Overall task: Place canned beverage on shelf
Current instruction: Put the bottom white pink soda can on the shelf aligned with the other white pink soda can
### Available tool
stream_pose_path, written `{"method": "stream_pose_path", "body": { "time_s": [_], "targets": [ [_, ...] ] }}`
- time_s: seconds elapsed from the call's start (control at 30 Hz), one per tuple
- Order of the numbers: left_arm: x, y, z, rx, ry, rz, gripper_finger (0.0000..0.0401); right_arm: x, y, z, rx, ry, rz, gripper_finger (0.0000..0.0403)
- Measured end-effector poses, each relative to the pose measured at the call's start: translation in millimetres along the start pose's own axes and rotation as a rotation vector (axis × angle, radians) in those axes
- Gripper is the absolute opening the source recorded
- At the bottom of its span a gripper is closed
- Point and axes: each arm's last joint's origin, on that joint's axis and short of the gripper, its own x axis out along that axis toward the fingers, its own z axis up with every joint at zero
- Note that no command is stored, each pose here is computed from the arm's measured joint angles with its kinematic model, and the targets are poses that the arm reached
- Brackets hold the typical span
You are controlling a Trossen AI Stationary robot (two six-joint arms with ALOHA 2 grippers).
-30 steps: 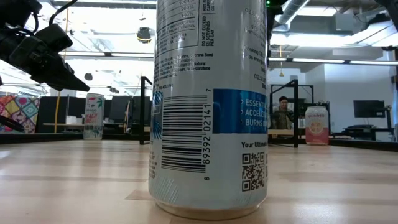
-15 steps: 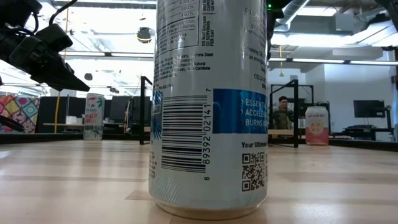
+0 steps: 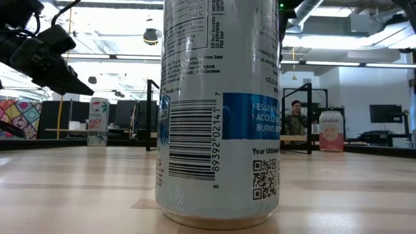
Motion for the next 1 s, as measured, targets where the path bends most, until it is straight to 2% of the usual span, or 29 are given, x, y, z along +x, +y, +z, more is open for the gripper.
{"method": "stream_pose_path", "body": {
  "time_s": [0.17,0.27,0.53,1.0],
  "targets": [
    [0,0,0,0.000,0.000,0.000,0.0011,0,3,1,0.016,0.023,-0.058,0.0261],
    [0,0,0,0.000,0.000,0.000,0.0011,0,5,0,0.046,0.034,-0.051,0.0261],
    [0,0,0,0.000,0.000,0.000,0.0011,0,15,1,0.034,0.052,-0.050,0.0261],
    [0,0,0,0.000,0.000,0.000,0.0011,0,21,3,0.029,0.082,-0.140,0.0261]
  ]
}}
